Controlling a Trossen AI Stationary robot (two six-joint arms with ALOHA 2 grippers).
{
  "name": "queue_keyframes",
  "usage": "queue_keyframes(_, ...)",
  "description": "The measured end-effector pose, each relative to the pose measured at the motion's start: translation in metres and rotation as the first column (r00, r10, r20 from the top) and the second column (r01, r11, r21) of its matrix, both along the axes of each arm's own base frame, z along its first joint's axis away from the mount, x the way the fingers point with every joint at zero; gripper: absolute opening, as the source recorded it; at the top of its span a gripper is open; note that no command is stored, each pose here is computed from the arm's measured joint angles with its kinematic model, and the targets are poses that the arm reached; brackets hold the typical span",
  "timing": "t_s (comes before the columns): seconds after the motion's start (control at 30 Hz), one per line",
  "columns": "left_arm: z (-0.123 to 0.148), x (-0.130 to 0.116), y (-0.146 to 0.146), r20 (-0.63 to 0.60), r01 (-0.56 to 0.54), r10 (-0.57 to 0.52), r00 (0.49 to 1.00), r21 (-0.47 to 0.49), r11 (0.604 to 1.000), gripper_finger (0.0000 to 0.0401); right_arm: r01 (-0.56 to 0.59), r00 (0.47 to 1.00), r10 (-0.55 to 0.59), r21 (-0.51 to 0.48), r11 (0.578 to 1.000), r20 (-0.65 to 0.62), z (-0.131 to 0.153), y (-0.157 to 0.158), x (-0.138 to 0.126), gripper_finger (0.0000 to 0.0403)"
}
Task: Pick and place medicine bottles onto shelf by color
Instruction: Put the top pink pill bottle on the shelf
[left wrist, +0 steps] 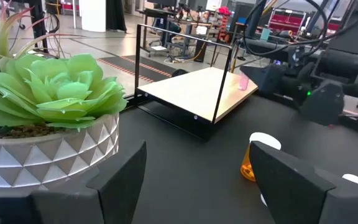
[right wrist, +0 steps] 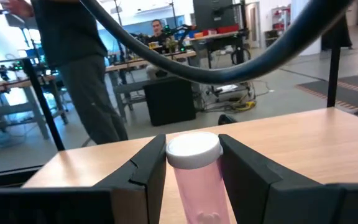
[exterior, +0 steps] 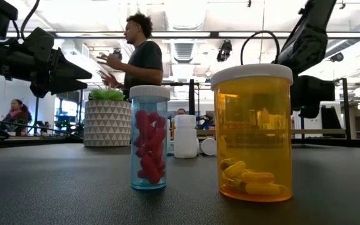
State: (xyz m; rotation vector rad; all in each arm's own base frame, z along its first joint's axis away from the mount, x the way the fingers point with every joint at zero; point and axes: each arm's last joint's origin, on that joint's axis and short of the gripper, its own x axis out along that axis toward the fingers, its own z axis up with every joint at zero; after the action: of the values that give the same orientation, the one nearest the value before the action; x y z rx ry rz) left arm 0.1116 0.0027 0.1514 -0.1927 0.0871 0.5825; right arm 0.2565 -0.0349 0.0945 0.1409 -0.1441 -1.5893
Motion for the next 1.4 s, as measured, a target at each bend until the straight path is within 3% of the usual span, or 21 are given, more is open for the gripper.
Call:
queue_keyframes(0.27,0.000,0.000,0.000,0.001,0.000,0.000,1.000,0.000,1.000,0.0270,0.053,0.998,-0.054,0.050,0.997,0.023,0.001,-0.016,0.006,0.0130)
queue_keyframes(0.6,-0.001,0.000,0.000,-0.010,0.000,0.000,1.000,0.001,1.000,0.0270,0.092,0.995,-0.087,0.089,0.992,-0.055,-0.002,-0.029,0.013,0.0130)
queue_keyframes(1.4,-0.001,0.001,0.000,-0.013,0.000,0.000,1.000,0.002,1.000,0.0270,0.105,0.990,-0.113,0.100,0.990,0.080,0.000,-0.036,0.020,0.0130)
